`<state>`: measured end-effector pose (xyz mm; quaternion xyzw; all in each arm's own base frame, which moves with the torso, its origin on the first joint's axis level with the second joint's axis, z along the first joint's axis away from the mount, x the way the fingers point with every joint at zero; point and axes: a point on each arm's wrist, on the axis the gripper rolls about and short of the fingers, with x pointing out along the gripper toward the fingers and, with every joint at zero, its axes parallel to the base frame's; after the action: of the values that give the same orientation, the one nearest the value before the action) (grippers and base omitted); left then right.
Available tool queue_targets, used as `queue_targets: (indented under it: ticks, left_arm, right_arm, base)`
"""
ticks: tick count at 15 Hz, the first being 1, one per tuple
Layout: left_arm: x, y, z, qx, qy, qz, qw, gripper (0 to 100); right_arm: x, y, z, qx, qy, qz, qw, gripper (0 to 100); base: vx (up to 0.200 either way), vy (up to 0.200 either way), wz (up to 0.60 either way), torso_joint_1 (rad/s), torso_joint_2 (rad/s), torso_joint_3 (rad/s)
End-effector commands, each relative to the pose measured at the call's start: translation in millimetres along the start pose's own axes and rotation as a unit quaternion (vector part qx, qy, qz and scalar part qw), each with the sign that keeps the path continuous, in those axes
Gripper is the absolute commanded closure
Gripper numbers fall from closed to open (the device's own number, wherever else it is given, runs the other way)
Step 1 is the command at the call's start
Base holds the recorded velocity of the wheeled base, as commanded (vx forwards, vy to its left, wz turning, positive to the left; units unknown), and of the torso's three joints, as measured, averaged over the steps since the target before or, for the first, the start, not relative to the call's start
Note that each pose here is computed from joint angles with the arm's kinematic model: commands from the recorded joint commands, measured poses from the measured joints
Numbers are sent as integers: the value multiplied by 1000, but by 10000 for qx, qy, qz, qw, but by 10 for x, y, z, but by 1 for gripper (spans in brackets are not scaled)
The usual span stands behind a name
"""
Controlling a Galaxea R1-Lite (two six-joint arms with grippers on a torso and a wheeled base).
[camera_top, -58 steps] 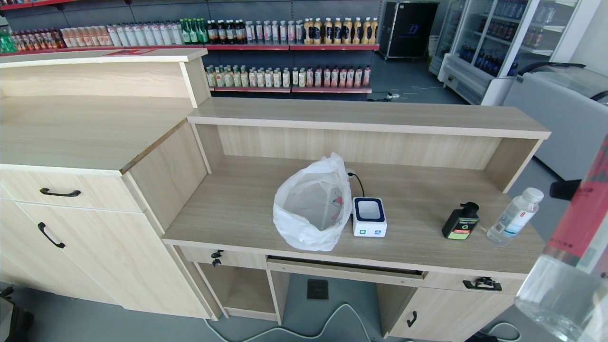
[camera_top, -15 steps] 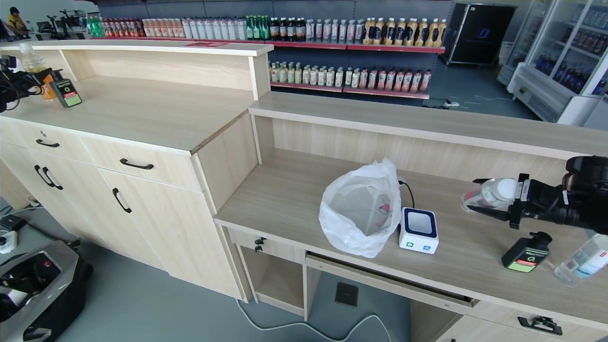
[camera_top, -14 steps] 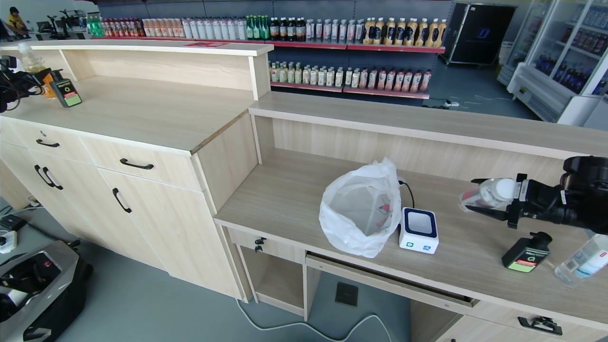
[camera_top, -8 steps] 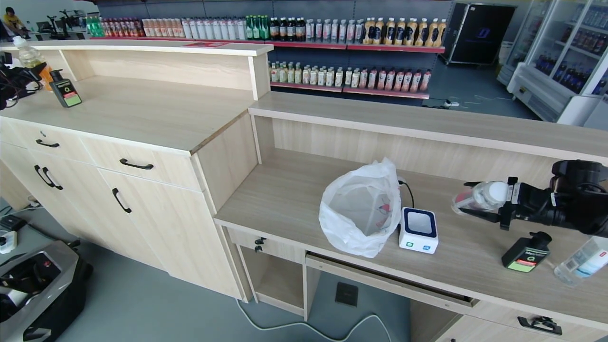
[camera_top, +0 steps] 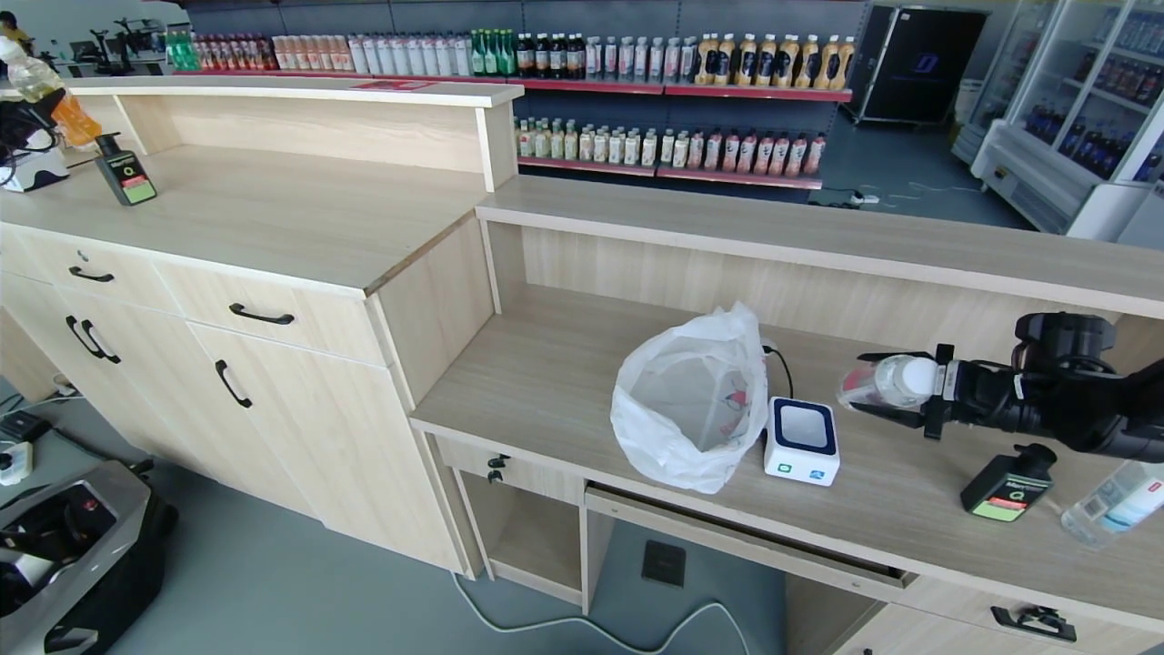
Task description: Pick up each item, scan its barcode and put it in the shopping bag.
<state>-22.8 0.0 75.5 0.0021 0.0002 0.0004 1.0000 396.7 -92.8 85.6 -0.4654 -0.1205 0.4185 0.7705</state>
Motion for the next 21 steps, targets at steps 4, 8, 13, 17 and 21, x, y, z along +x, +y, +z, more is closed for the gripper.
queue_targets:
  ticks: [4, 8, 13, 17, 21]
  left_arm:
    - [0, 0, 0, 2, -2, 3, 10000, 0]
    - [0, 0, 0, 2, -2, 3, 10000, 0]
    - [0, 0, 0, 2, -2, 3, 10000, 0]
    - [0, 0, 0, 2, -2, 3, 10000, 0]
    - [0, 0, 0, 2, -2, 3, 10000, 0]
  right_arm:
    - [108, 70, -115, 9, -27, 77, 10000, 100]
    - [251, 41, -220, -24, -107, 89, 9999, 100]
    - [407, 48, -302, -73, -205, 127, 9997, 100]
    - [519, 53, -335, -87, -283, 160, 9994, 100]
    - [699, 17, -314, -205, -440, 191, 9986, 100]
  base:
    - [0, 0, 0, 0, 0, 0]
    - [0, 0, 0, 0, 0, 0]
    - [0, 0, 0, 0, 0, 0]
    - [0, 0, 0, 0, 0, 0]
    - [0, 0, 0, 0, 0, 0]
